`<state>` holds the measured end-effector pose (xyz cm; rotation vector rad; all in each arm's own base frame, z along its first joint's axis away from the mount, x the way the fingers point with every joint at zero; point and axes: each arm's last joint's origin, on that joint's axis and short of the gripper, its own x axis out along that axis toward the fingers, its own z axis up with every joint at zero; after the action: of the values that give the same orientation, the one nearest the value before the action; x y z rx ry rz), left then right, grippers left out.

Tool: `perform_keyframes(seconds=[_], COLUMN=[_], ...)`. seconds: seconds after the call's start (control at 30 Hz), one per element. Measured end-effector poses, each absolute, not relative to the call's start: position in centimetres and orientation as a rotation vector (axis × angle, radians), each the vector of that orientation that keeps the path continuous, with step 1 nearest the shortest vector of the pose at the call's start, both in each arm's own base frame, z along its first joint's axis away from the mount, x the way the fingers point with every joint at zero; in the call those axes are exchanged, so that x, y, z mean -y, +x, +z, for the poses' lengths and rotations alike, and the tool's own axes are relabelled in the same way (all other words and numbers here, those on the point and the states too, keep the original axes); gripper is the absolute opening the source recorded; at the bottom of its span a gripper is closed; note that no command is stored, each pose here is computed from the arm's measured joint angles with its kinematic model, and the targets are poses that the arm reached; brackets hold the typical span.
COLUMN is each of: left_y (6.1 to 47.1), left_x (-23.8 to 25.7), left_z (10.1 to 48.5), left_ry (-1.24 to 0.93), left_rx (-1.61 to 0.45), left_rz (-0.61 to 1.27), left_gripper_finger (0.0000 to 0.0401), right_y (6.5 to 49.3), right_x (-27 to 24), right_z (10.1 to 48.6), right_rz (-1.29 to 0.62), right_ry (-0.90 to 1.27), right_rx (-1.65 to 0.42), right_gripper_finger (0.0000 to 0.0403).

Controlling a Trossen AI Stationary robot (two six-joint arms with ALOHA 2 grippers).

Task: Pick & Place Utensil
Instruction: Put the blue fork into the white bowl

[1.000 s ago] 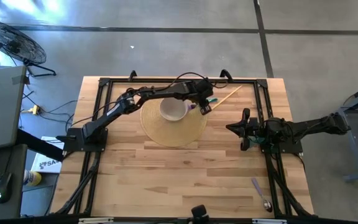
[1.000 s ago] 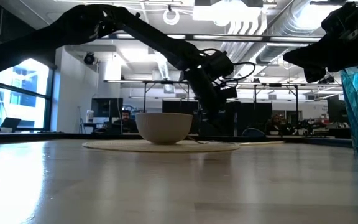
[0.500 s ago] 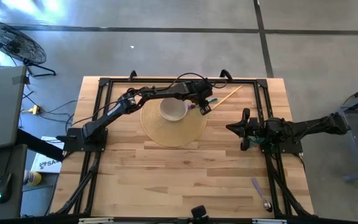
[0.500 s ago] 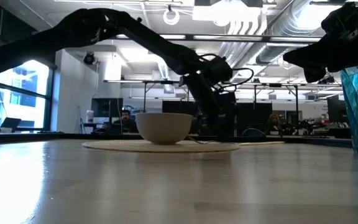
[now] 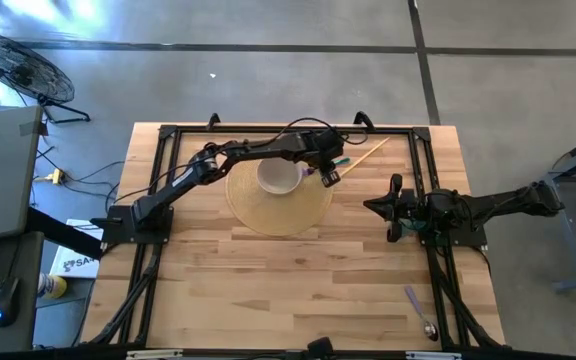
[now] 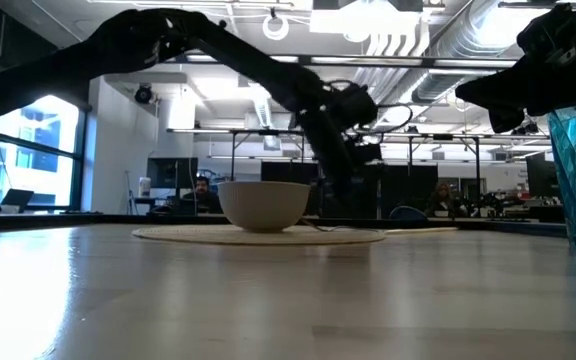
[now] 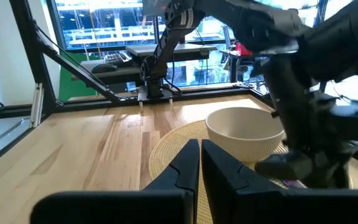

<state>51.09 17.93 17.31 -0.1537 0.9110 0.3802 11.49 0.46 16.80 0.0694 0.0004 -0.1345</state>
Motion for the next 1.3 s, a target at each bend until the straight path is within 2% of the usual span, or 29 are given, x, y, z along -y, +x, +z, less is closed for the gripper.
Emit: perform_keyframes(seconds=[0.1, 0.27, 0.67, 1.07, 1.3], left_y=[50.5, 49.8, 49.9, 49.7, 49.8], left_x=[-17.2, -16.9, -17.4, -16.9, -16.8], left_z=[18.8, 18.7, 16.8, 16.6, 16.6], left_ry=[-0.152, -0.149, -0.199, -0.215, -0.212], left_rx=[-1.004, -1.102, -1.09, -1.131, -1.124], left_rz=[0.385, 0.408, 0.486, 0.408, 0.43], left_gripper_finger=[0.0083, 0.0083, 0.0083, 0.0083, 0.0083], right_y=[11.5, 11.5, 11.5, 11.5, 11.5], right_x=[-0.5, -0.5, -0.5, -0.5, -0.5], right_z=[16.8, 16.8, 16.8, 16.8, 16.8], right_rz=[-0.135, -0.135, -0.135, -0.135, -0.135], right_ry=[0.069, 0.069, 0.069, 0.069, 0.069], right_rx=[0.0, 0.0, -0.001, -0.001, 0.0], right_gripper_finger=[0.0012, 0.0012, 0.0012, 0.0012, 0.0012])
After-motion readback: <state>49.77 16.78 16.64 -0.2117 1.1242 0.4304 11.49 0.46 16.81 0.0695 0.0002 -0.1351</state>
